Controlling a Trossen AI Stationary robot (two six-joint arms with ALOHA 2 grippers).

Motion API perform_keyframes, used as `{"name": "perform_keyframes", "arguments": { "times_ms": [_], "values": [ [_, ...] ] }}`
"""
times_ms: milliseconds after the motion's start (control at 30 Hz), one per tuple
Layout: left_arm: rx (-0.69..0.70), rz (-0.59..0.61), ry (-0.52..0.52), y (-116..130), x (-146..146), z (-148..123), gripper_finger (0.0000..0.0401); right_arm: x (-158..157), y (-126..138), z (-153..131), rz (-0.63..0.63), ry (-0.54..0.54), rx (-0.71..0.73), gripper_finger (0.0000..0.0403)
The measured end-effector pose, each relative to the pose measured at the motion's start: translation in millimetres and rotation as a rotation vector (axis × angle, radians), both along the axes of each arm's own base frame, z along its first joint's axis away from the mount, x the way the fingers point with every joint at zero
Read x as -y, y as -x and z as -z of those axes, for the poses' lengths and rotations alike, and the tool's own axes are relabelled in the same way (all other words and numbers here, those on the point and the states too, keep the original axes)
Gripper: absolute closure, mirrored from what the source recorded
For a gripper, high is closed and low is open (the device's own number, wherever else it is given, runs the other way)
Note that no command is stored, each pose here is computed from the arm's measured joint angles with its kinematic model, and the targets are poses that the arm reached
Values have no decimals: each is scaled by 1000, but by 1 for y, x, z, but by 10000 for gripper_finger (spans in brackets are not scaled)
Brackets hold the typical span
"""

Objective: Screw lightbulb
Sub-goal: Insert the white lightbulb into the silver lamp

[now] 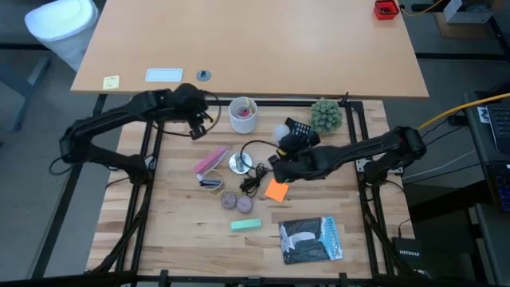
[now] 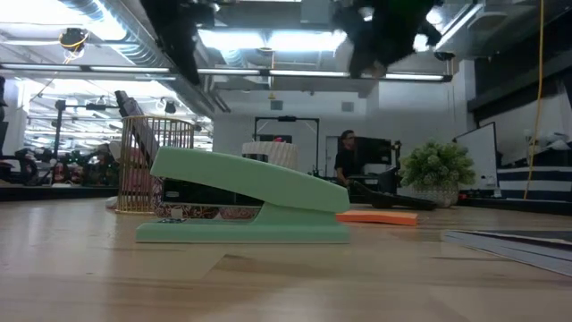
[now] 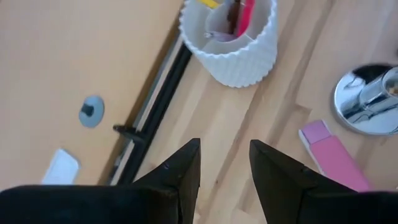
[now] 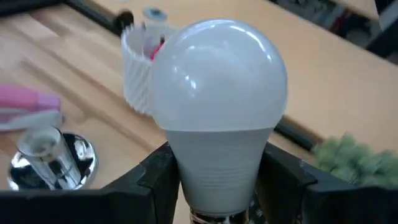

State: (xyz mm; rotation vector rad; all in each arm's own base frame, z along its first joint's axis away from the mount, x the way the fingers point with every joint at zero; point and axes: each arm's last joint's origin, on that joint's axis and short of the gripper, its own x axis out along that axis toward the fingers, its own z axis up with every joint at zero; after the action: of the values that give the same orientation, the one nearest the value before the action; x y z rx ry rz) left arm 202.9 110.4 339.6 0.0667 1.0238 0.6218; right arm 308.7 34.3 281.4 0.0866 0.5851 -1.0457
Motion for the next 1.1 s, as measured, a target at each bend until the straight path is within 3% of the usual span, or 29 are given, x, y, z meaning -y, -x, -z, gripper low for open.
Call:
{"name": "perform_keyframes", "arguments": {
  "times_ms": [300,433,533,700,767,933,1033,1100],
  "values": [
    [53,-124,88,19,13,-6,272,12,64,-85,-118,74,119,226],
    [54,-202,142,20,16,-3,272,18,91,-100,-115,107,212,226],
    [68,-248,171,20,18,-2,272,19,96,-84,-142,102,243,226],
    [89,-255,189,17,24,-2,272,20,84,-26,-246,66,325,226],
    [101,-263,199,15,27,-2,272,24,78,0,-307,57,423,226],
    [137,-258,224,10,39,-2,272,44,70,52,-599,65,759,226],
    [181,-259,228,5,46,-3,272,58,66,76,-642,49,859,226],
    [222,-261,211,1,52,-5,272,64,57,91,-655,9,849,226]
  ]
}}
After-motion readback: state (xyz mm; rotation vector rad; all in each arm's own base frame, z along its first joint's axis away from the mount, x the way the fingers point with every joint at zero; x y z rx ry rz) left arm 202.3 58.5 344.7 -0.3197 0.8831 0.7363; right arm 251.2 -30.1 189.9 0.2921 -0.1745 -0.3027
